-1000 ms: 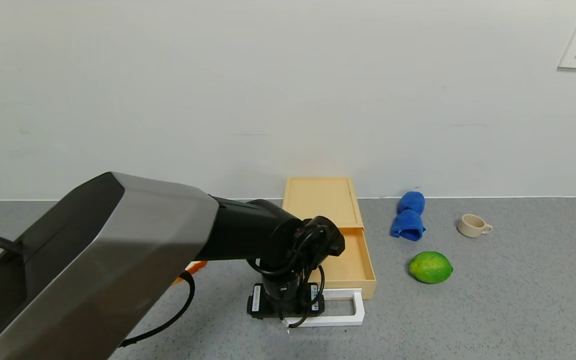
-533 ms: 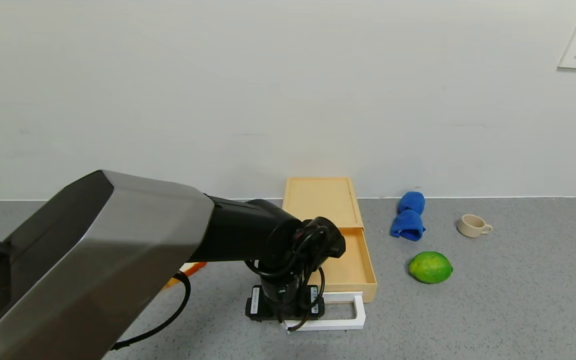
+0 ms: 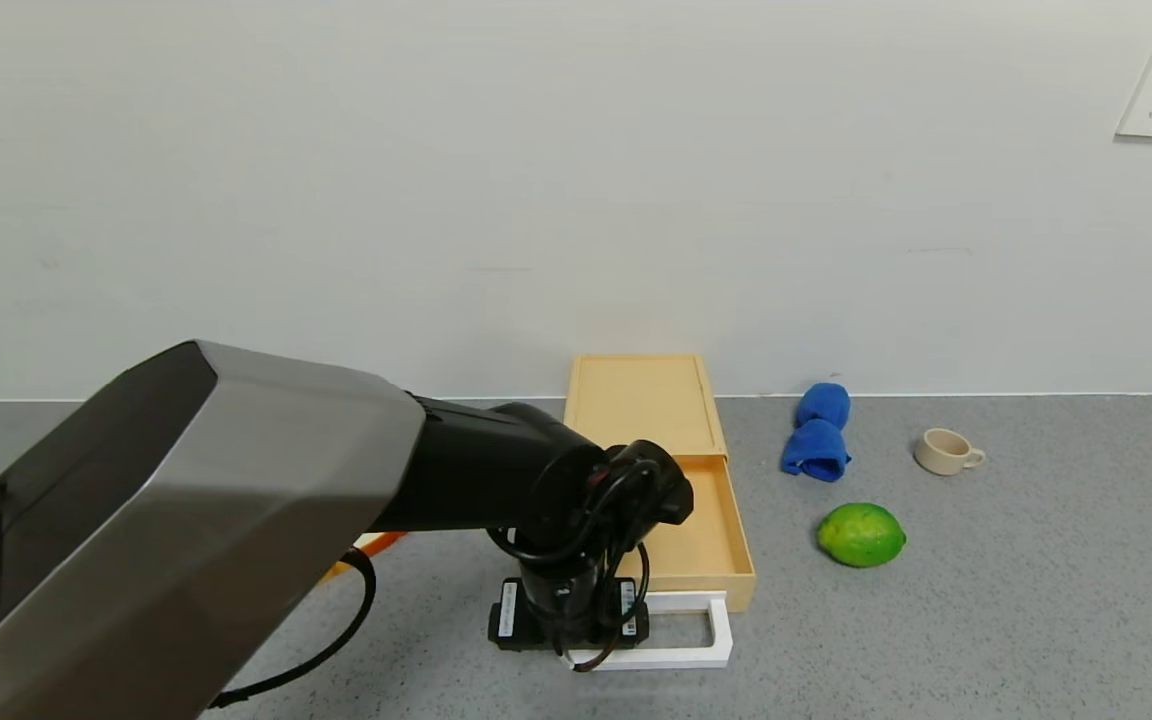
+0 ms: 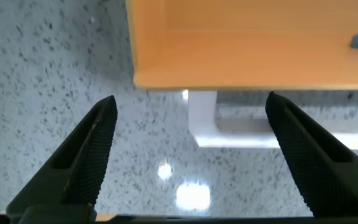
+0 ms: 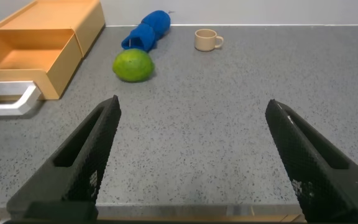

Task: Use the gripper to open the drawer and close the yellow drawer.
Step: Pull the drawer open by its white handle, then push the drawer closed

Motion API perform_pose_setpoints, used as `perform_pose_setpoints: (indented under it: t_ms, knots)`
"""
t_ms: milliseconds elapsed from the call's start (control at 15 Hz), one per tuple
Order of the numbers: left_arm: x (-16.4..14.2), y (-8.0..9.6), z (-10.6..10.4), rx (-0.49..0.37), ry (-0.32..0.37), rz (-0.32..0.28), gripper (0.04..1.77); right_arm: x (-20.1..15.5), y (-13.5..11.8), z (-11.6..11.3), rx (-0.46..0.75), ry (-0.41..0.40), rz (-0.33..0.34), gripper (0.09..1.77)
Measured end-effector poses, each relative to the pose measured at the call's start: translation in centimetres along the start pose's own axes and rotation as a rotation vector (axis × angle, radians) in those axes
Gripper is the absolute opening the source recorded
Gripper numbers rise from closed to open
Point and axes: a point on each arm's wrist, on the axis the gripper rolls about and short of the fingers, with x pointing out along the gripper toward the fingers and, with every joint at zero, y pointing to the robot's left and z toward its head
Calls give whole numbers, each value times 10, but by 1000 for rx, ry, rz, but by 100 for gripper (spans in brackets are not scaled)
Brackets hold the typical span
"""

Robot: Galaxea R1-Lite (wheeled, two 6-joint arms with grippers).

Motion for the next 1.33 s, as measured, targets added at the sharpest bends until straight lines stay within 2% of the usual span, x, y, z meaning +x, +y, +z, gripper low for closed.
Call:
perform_pose_setpoints:
  t_ms: [400, 600, 733, 1067, 1133, 1333]
  knots:
    - [-16, 4, -9, 7, -16, -12, 172, 0, 0, 0, 0, 0, 0, 171]
    - [-40, 10, -8, 5, -61, -52, 172, 0, 0, 0, 0, 0, 0, 171]
    - [-65, 18, -9, 39, -105, -92, 172, 0, 0, 0, 0, 0, 0, 171]
    - [-136, 56, -18, 182, -251, -202, 172, 0, 0, 0, 0, 0, 0, 171]
    - [-149, 67, -17, 203, -279, -240, 172, 0, 0, 0, 0, 0, 0, 171]
    - [-177, 110, -9, 266, -362, -409, 172, 0, 0, 0, 0, 0, 0, 171]
